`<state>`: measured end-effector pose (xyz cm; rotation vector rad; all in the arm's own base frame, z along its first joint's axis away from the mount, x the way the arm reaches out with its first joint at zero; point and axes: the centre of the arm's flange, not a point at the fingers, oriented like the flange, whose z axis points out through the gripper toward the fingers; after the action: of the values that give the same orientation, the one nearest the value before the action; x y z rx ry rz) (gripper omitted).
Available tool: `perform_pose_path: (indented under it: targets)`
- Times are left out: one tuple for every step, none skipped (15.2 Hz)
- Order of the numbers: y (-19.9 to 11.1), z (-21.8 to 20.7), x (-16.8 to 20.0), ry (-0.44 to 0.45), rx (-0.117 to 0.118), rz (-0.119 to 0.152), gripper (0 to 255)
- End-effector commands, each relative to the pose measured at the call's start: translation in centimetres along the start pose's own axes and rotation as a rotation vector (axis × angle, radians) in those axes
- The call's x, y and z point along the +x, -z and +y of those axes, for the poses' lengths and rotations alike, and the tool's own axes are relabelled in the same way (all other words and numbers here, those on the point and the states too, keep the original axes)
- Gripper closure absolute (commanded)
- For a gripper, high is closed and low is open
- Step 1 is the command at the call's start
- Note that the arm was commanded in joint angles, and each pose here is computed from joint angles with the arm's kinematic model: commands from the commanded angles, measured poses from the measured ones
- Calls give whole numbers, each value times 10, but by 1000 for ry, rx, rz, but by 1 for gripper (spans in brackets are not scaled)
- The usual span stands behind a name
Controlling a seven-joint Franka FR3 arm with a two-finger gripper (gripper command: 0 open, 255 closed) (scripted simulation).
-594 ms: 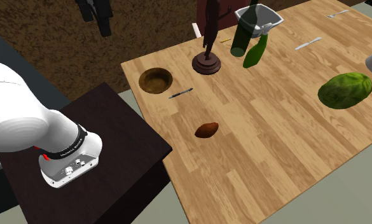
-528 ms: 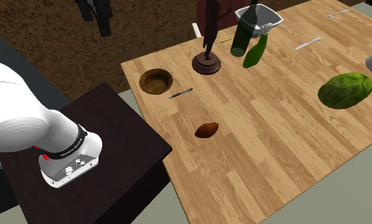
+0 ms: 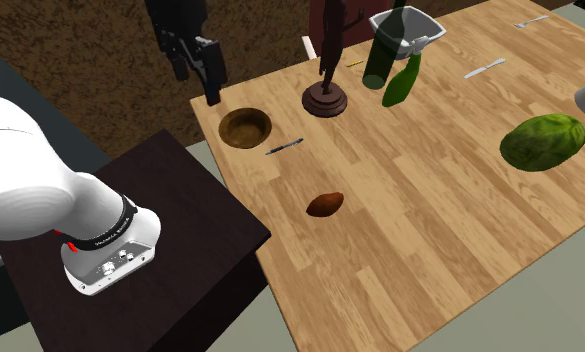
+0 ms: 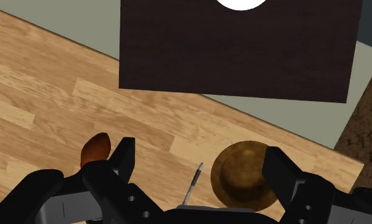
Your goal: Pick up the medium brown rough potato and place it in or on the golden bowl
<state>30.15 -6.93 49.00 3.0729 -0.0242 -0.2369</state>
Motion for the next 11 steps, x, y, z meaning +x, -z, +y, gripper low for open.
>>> perform_pose_path:
  targets:
    - [-24, 13, 8, 14, -4, 12, 0]
    - [-34, 19, 12, 21, -6, 17, 0]
    - [-44, 26, 16, 27, -7, 22, 0]
    - [-54, 33, 20, 33, -9, 27, 0]
    - [-64, 40, 24, 39, -10, 32, 0]
    - [-74, 47, 29, 46, -12, 37, 0]
    - [-84, 54, 33, 52, -13, 42, 0]
    - [-94, 61, 38, 58, -15, 47, 0]
    - [-104, 68, 42, 64, -16, 52, 0]
    - [-113, 74, 47, 71, -18, 57, 0]
    - [-123, 81, 52, 77, -20, 61, 0]
